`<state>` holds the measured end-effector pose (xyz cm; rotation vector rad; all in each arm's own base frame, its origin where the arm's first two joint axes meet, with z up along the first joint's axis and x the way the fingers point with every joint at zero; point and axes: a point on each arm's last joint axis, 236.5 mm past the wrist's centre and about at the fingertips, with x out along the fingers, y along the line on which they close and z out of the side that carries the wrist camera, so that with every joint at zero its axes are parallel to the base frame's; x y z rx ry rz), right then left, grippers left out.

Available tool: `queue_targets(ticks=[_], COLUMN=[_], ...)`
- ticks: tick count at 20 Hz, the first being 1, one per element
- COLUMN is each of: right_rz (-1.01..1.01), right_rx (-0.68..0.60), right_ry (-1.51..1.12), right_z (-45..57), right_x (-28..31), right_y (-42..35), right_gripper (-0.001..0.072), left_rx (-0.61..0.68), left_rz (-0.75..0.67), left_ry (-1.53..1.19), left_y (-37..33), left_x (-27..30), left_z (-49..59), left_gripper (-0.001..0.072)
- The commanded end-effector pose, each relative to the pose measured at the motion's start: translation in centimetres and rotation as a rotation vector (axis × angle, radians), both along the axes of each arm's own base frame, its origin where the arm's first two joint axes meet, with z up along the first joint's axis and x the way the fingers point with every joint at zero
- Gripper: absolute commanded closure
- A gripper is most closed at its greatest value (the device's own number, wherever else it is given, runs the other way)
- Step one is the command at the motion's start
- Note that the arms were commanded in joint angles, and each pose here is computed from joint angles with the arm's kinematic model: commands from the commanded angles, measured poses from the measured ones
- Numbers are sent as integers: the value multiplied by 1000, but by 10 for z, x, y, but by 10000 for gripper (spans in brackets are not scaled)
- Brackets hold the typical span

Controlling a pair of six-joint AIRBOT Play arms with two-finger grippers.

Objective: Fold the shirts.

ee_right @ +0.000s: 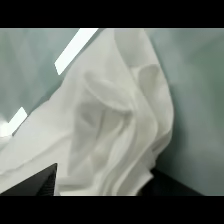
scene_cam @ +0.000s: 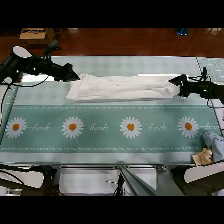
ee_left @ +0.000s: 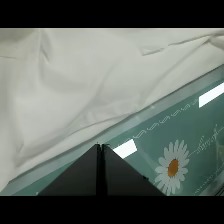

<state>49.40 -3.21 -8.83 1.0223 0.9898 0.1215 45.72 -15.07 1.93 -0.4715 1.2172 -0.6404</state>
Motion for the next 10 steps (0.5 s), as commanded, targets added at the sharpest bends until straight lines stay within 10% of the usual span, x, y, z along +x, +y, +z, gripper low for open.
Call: queue_targets(ticks=[1, 3, 6, 10], right_rz=[-89, -137, -152, -62], right_rx=[19, 10, -39, -15], right_ry=[-84, -84, -94, -113], right_z=[7, 6, 2, 15], right_x=[31, 40, 47, 40], right_y=[10, 12, 17, 37], right_gripper=[116, 204, 659, 674], left_rx=[0, 0, -1, -4], left_rz=[-2, -4, -14, -41], left_ry=[4, 6, 13, 33], left_y=[0, -1, -5, -12], left_x=[0, -1, -3, -9], left_z=[-1, -2, -5, -7], left_gripper=[684, 684, 685, 685])
